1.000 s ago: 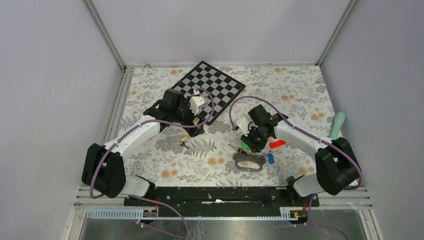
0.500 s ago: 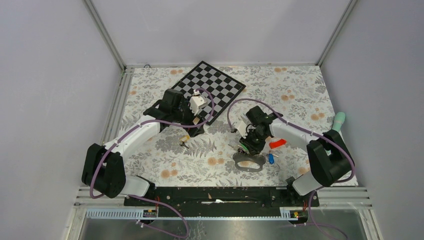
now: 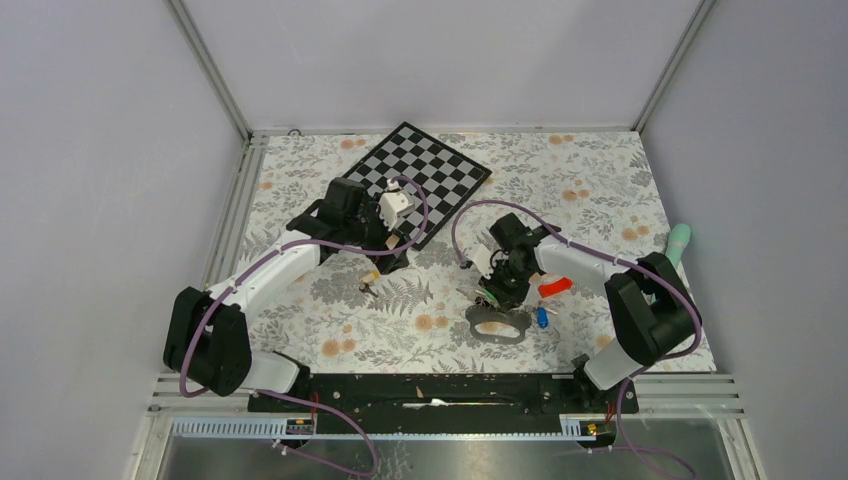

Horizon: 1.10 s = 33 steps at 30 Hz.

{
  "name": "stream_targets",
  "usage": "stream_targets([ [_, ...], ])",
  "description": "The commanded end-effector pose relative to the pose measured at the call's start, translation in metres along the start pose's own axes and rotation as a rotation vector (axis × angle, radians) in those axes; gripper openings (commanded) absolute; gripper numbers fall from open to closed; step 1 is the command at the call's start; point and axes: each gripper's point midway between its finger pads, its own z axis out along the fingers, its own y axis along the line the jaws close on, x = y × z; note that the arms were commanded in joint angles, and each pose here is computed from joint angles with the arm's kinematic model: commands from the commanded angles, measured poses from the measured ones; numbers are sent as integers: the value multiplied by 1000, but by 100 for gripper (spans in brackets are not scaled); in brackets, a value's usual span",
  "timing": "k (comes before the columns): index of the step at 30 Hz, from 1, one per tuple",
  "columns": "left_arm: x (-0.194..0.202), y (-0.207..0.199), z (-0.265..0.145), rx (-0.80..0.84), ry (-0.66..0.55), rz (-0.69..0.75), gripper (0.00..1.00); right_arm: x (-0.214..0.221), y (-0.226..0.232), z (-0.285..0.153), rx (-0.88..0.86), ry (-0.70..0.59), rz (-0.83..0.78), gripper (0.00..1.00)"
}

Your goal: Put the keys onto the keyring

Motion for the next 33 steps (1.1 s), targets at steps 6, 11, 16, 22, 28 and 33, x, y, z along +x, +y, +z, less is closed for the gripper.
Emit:
stream_targets([
  [6, -29, 5, -12, -26, -80, 39, 98, -16, -11, -14, 39, -38, -42, 0],
  [11, -29, 6, -12, -26, -79, 50, 99, -16, -10, -28, 67, -44, -57, 0],
  [16, -31, 5, -12, -17, -80, 64, 99, -20, -10, -40, 102, -85, -63, 0],
  [22, -35, -4, -9, 50, -103, 98, 99, -39, -5, -55, 129, -210, -76, 0],
  [28, -52, -25, -8, 197, -177, 183, 94, -69, 6, -86, 148, -407, -164, 0],
  [33, -79, -49, -8, 352, -275, 242, 86, -95, 17, -111, 136, -545, -230, 0],
])
